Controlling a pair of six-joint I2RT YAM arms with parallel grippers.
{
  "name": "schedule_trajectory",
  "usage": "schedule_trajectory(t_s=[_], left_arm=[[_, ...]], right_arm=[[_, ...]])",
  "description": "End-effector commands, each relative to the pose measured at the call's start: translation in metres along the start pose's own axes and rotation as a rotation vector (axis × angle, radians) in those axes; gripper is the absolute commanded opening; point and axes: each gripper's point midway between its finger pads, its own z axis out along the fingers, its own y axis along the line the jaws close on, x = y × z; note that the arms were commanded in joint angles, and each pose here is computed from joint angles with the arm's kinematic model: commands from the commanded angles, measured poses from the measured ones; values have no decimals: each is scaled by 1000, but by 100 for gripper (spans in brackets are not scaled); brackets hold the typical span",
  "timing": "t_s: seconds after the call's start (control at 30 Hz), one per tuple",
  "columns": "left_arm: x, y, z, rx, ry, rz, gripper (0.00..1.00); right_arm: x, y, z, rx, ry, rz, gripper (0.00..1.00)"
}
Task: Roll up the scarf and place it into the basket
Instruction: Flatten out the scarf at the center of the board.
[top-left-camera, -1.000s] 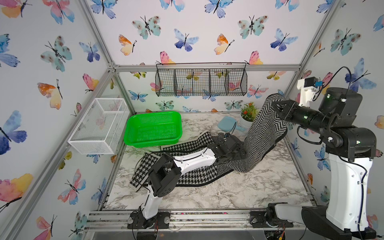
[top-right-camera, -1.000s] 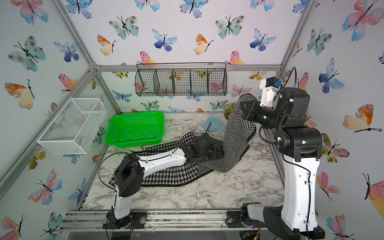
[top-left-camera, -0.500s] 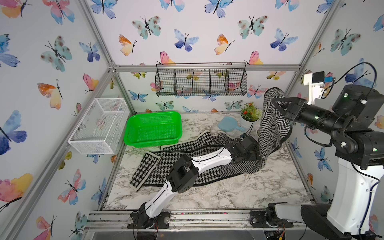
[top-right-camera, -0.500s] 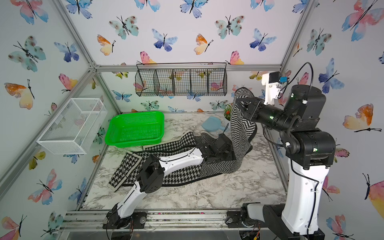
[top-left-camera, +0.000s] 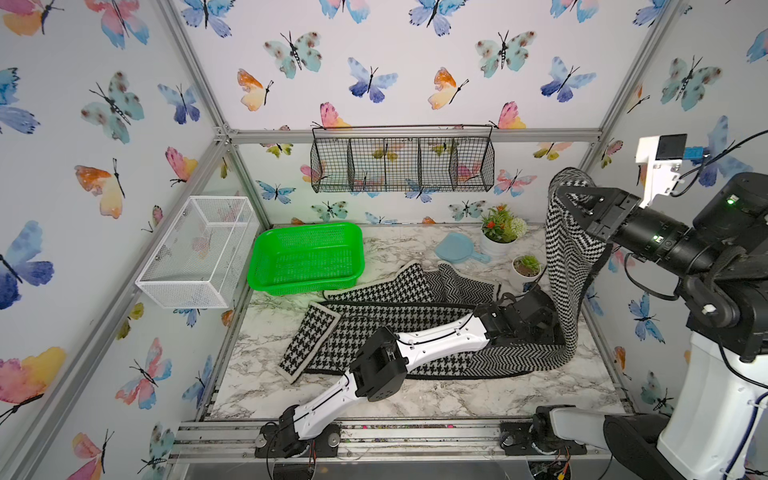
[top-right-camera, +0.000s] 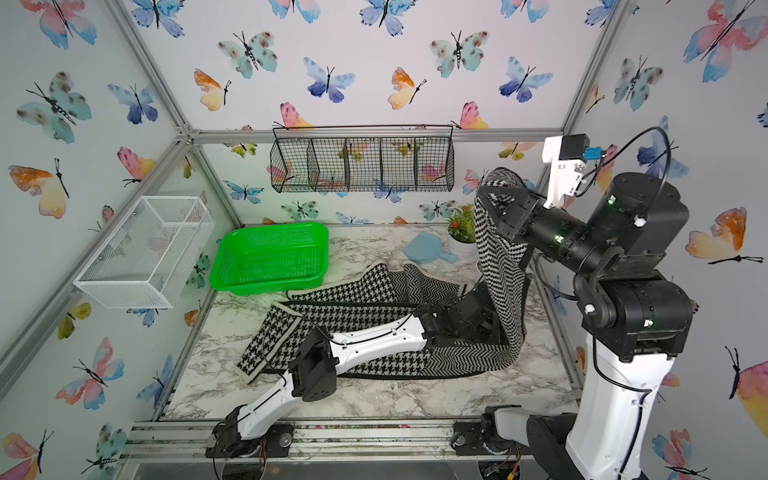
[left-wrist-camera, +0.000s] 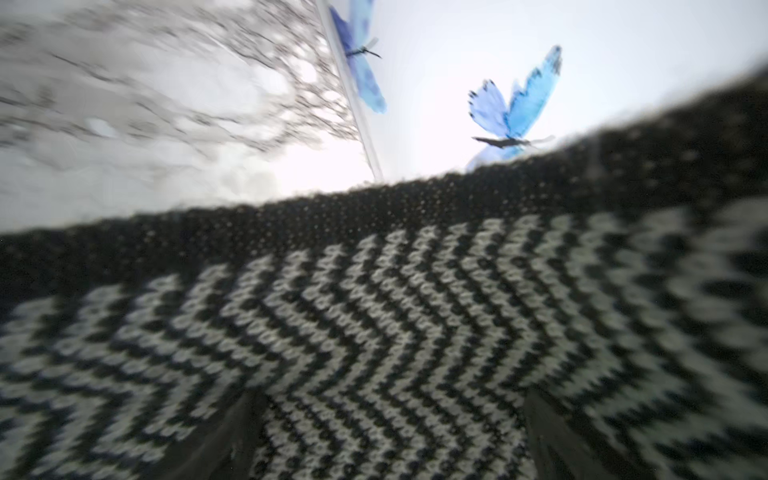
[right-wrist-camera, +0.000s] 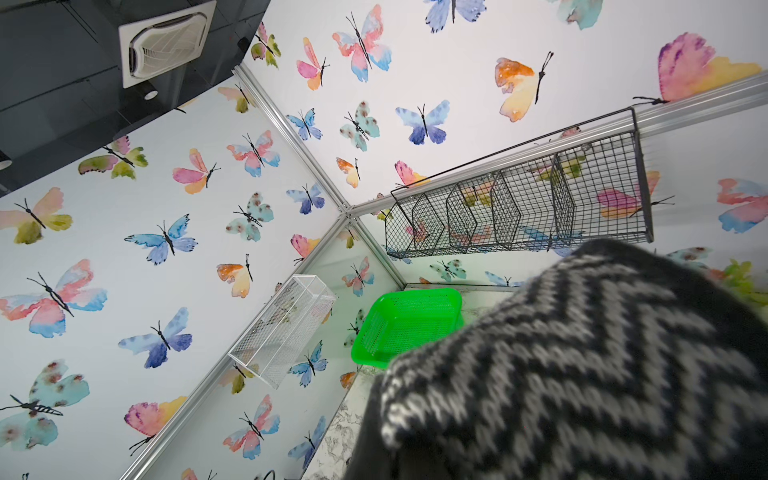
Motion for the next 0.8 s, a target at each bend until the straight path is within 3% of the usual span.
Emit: schedule_trajectory(t_s=[0.0, 0.13, 0.3, 0.4, 0.53, 0.77], left_arm=[[9, -20, 14, 85, 19, -13, 98], [20, -36, 27, 186, 45, -47, 98], [15, -6, 17, 88, 35, -18, 98], [-3, 26, -16, -3, -12, -10, 98], [-26, 77, -73, -229, -68, 58, 98], [-37, 146, -175, -532, -115, 94, 98]], right_arm=[[-11, 4, 1, -16, -47, -40, 2], [-6, -4, 5, -2, -46, -40, 2], [6, -11, 13, -21, -12, -28, 2], [14, -16, 20, -43, 13, -11, 2], [20, -21, 25, -49, 20, -5, 2], [31, -26, 33, -87, 38, 25, 2]])
